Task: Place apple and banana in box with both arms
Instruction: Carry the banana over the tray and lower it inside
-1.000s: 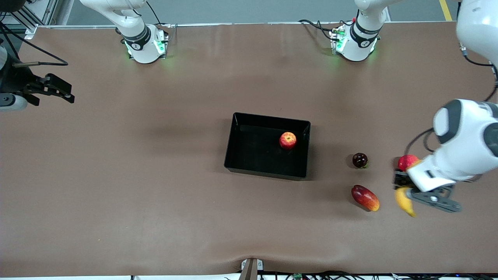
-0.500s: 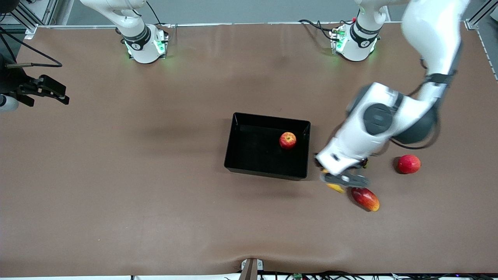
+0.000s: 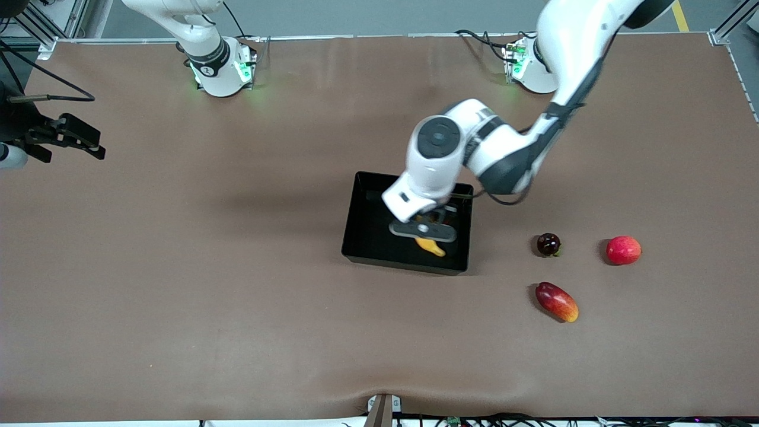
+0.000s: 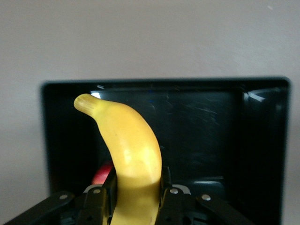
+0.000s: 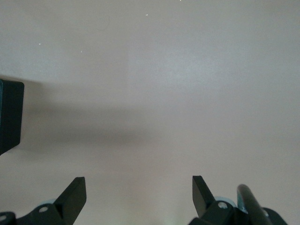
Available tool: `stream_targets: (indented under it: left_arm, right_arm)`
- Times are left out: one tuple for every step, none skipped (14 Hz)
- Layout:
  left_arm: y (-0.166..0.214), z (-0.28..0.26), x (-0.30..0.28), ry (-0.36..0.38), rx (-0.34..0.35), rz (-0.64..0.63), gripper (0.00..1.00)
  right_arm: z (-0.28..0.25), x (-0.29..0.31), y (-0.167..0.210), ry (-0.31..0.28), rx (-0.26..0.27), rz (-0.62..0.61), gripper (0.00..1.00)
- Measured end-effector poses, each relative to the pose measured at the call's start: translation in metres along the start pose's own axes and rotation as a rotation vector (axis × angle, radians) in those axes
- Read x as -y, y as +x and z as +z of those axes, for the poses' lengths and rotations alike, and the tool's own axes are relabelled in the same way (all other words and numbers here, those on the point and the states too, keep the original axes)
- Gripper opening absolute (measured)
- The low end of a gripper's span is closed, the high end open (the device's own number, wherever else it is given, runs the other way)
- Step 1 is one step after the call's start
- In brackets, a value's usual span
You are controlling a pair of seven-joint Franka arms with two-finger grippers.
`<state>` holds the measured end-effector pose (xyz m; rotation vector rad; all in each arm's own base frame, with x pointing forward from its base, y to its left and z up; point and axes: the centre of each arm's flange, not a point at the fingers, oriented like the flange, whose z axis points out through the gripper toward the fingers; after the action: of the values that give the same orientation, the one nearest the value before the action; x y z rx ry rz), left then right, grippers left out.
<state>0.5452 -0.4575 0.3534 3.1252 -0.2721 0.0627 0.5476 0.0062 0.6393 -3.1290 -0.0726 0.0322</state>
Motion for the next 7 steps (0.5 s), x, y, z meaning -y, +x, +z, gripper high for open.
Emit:
stream_targets:
  left_arm:
    - [-0.006, 0.006, -0.015, 0.008, -0.001, 0.003, 0.38]
    - [-0.011, 0.014, -0.028, 0.021, -0.004, 0.001, 0.38]
    - [-0.016, 0.023, -0.039, 0.032, -0.017, 0.002, 0.38]
    - [-0.019, 0.032, -0.049, 0.040, -0.034, 0.004, 0.38]
    - [-0.022, 0.042, -0.059, 0.044, -0.054, 0.013, 0.38]
    - [-0.025, 0.051, -0.068, 0.044, -0.071, 0.020, 0.38]
    - [-0.027, 0.060, -0.075, 0.043, -0.082, 0.026, 0.38]
  right_arm:
    - [0.000, 0.000, 0.000, 0.000, -0.001, 0.000, 1.00]
    - [0.000, 0.000, 0.000, 0.000, -0.001, 0.000, 1.00]
    - [0.000, 0.000, 0.000, 0.000, -0.001, 0.000, 1.00]
    - [0.000, 0.000, 0.000, 0.000, -0.001, 0.000, 1.00]
    - [0.000, -0.001, 0.000, 0.000, -0.001, 0.001, 1.00]
    - [0.000, -0.001, 0.000, 0.000, 0.000, 0.003, 1.00]
    - [0.000, -0.002, 0.000, -0.001, 0.000, 0.003, 1.00]
